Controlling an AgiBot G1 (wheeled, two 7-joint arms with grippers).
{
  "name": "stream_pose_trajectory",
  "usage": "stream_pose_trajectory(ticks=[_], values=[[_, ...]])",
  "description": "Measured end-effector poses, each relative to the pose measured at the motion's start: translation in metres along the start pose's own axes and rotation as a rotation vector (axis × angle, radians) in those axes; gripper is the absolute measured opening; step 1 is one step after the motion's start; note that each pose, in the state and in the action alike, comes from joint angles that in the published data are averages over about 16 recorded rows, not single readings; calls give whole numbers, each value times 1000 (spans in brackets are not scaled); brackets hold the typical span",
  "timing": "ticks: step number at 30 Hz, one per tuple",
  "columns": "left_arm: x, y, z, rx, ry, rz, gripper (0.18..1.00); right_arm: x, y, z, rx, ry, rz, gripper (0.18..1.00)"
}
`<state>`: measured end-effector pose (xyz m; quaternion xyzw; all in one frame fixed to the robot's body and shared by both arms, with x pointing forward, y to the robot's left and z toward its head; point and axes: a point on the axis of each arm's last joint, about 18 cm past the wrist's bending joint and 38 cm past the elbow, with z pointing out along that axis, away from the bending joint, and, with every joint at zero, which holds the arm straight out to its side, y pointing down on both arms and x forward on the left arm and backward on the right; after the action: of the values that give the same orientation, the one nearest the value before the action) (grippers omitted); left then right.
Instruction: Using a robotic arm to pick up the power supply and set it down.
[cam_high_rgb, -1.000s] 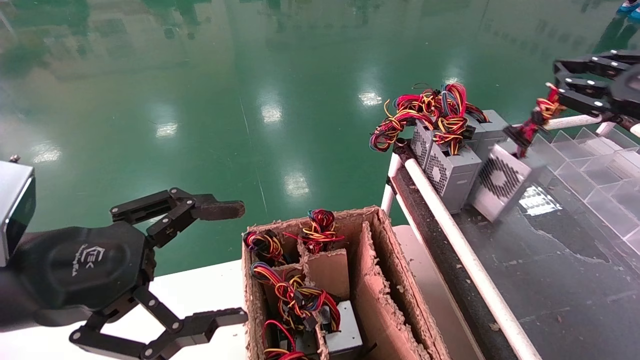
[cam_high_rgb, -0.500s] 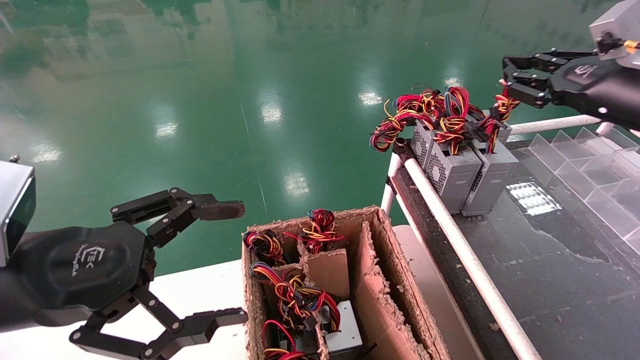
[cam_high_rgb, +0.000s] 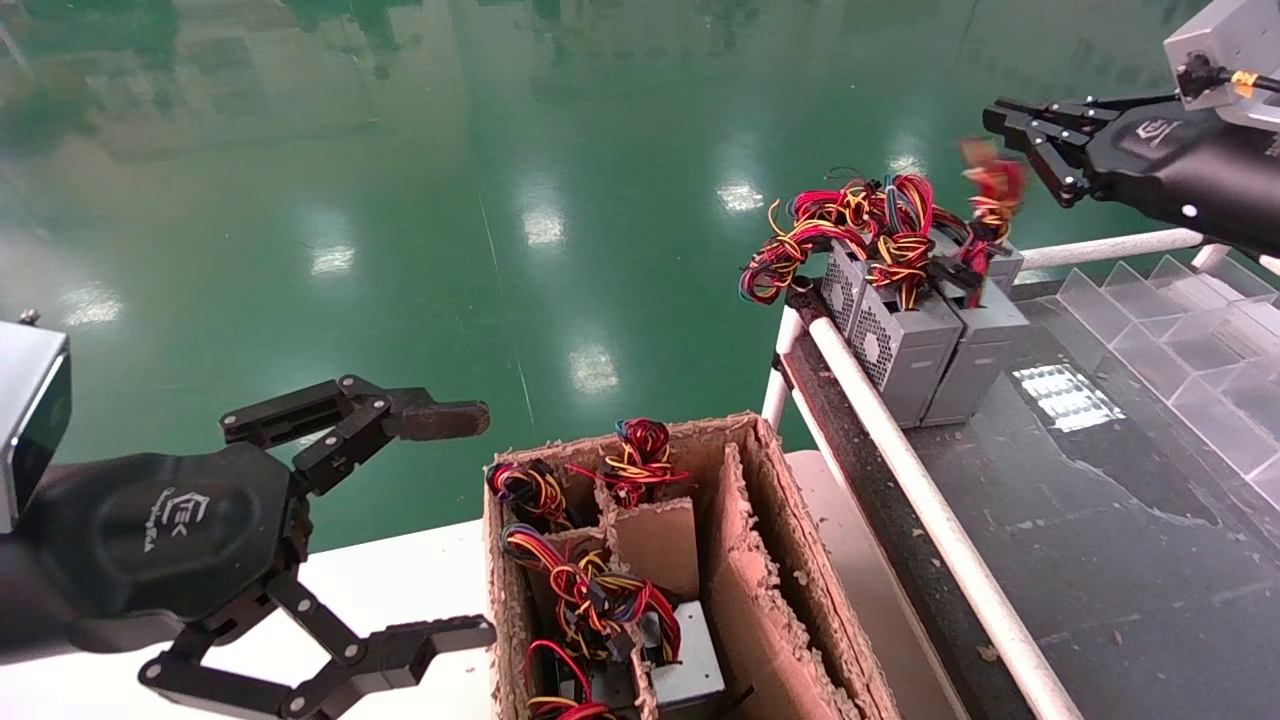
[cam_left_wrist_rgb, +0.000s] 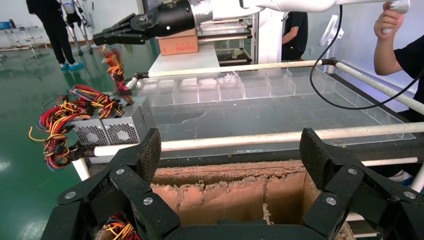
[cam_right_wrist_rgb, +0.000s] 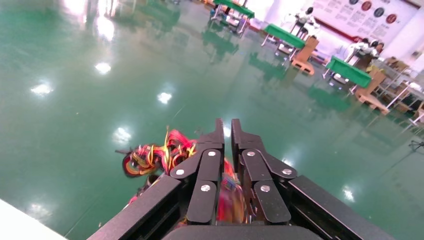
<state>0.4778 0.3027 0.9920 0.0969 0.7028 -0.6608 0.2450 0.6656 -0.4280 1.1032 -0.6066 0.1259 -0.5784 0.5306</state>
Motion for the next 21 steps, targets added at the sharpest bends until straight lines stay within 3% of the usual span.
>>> stream_pose_trajectory(ticks=[12, 21], values=[[0, 0, 0, 0, 0, 0, 1001, 2, -1, -4, 15, 2, 2, 318], [0, 0, 0, 0, 0, 0, 1001, 6, -6, -9, 38, 11, 1, 487]])
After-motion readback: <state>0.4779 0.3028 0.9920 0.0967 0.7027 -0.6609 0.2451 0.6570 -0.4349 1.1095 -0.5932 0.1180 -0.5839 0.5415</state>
